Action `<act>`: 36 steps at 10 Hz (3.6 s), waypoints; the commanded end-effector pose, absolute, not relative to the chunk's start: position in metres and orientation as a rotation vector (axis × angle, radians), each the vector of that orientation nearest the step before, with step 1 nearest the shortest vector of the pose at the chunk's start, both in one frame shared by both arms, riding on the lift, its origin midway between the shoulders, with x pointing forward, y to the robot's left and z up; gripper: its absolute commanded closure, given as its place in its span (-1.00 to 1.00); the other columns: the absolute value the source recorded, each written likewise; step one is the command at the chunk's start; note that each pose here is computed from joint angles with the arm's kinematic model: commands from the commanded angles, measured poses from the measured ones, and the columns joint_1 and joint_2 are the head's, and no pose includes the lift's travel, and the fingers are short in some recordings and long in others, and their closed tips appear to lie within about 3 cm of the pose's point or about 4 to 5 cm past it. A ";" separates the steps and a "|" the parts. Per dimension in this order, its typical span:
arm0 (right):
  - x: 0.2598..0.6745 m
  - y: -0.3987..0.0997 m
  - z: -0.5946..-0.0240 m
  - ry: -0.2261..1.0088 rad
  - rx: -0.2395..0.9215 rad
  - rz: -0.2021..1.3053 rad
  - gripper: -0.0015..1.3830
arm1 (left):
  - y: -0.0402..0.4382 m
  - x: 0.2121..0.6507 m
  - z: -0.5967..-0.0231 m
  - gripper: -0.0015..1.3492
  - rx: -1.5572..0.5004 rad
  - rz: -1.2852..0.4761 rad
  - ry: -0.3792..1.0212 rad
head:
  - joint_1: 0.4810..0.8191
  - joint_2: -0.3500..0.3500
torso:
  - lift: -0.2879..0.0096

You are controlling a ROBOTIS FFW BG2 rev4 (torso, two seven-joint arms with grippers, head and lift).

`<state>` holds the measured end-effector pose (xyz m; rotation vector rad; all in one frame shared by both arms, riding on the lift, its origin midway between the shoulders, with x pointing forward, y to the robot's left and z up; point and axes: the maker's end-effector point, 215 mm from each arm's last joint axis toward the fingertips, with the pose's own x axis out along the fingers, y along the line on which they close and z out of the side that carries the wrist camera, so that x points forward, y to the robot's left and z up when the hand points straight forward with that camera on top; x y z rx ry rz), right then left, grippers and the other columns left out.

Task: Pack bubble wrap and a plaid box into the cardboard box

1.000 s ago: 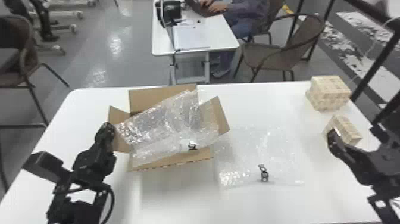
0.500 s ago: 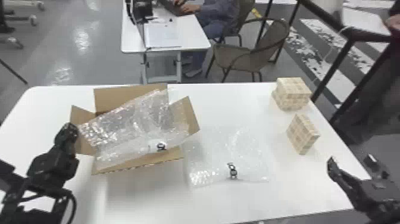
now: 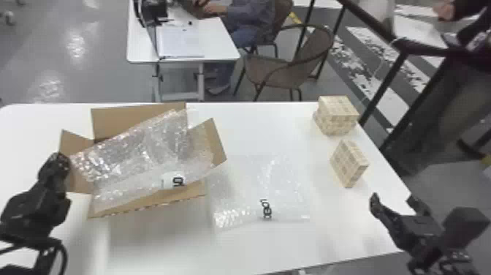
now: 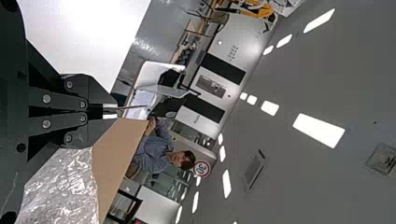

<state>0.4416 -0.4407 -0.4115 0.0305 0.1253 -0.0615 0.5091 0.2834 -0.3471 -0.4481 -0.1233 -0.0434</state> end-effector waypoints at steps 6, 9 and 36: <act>0.515 -0.414 -0.447 0.235 0.130 0.007 -0.60 | 0.285 0.508 -0.350 0.78 -0.462 -0.041 -0.121 | 0.27 -0.44 | 0.19; 0.543 -0.403 -0.446 0.262 0.134 0.045 -0.61 | 0.284 0.508 -0.350 0.78 -0.467 -0.043 -0.121 | 0.27 -0.37 | 0.19; 0.541 0.063 -0.253 0.158 0.374 1.053 0.28 | 0.279 0.517 -0.347 0.78 -0.475 -0.063 -0.129 | 0.03 0.85 | 0.19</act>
